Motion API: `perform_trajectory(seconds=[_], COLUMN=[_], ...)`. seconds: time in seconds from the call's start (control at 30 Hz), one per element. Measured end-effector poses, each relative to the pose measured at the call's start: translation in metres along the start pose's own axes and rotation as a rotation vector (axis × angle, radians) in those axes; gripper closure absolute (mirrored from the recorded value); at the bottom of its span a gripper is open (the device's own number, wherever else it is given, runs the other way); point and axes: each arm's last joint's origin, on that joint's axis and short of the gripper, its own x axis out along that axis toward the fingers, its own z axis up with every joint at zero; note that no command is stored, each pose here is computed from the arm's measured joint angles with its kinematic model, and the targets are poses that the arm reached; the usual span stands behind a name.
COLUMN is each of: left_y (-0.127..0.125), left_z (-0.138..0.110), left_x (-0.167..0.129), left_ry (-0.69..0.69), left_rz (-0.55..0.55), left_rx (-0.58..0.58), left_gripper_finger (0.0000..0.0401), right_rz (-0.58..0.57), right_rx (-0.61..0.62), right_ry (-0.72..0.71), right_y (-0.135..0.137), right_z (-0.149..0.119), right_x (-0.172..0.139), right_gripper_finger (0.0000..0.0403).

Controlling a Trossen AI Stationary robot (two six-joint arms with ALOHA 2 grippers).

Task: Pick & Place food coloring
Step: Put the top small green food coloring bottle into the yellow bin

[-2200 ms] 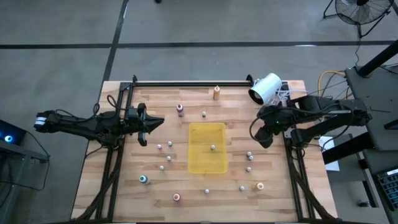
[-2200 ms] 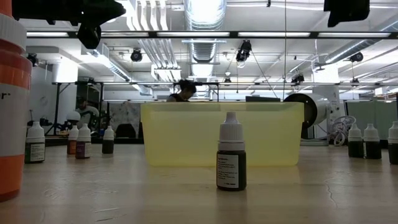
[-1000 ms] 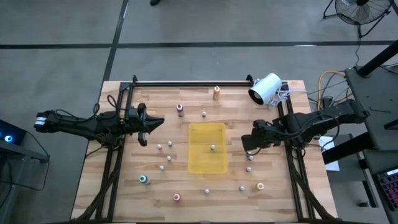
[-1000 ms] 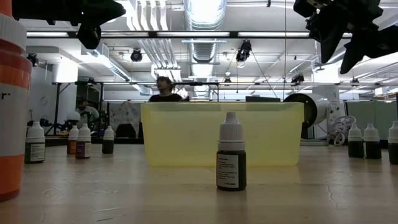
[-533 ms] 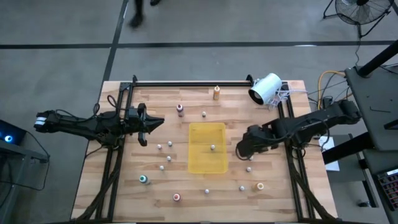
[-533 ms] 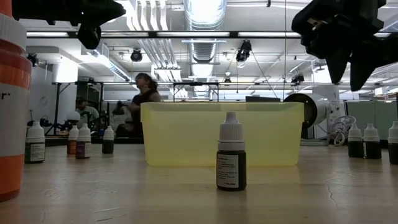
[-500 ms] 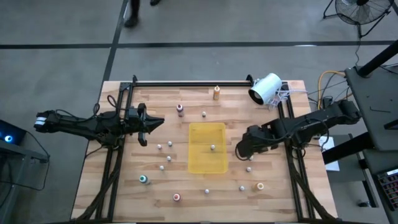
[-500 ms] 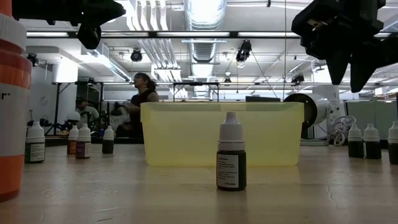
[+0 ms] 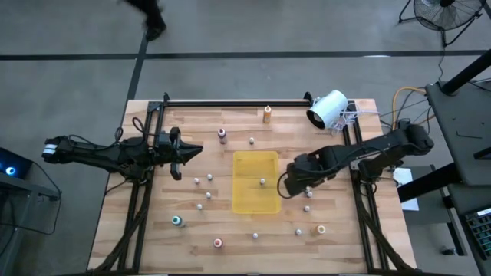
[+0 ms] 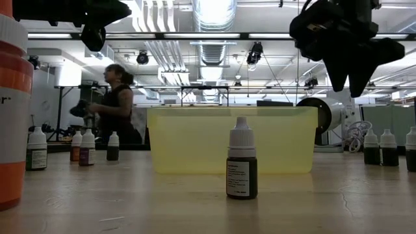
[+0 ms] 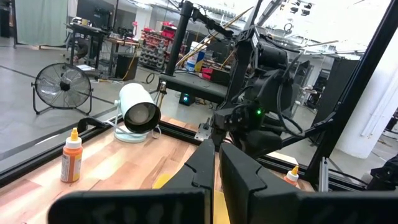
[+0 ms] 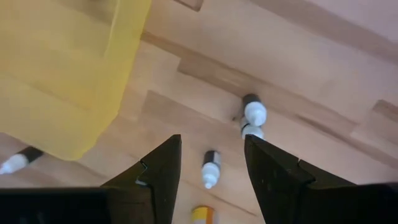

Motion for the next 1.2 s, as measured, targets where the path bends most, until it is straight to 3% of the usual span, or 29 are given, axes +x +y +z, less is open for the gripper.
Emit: perform_trajectory(seconds=[0.43,0.77,1.2], left_y=[0.0,0.0,0.0], left_z=[0.0,0.0,0.0], left_x=[0.0,0.0,0.0], left_ry=[0.0,0.0,0.0], left_rz=[0.0,0.0,0.001], left_rx=[0.0,0.0,0.0], left_gripper_finger=[0.0401,0.0401,0.0401], right_rz=[-0.132,-0.087,-0.117], right_rx=[-0.037,-0.057,-0.074], right_ry=[0.001,-0.004,0.007], right_y=[-0.007,-0.013,-0.022], right_z=[0.0,0.0,-0.001], right_x=[0.022,0.04,0.051], right_gripper_finger=[0.0239,0.0242,0.0248])
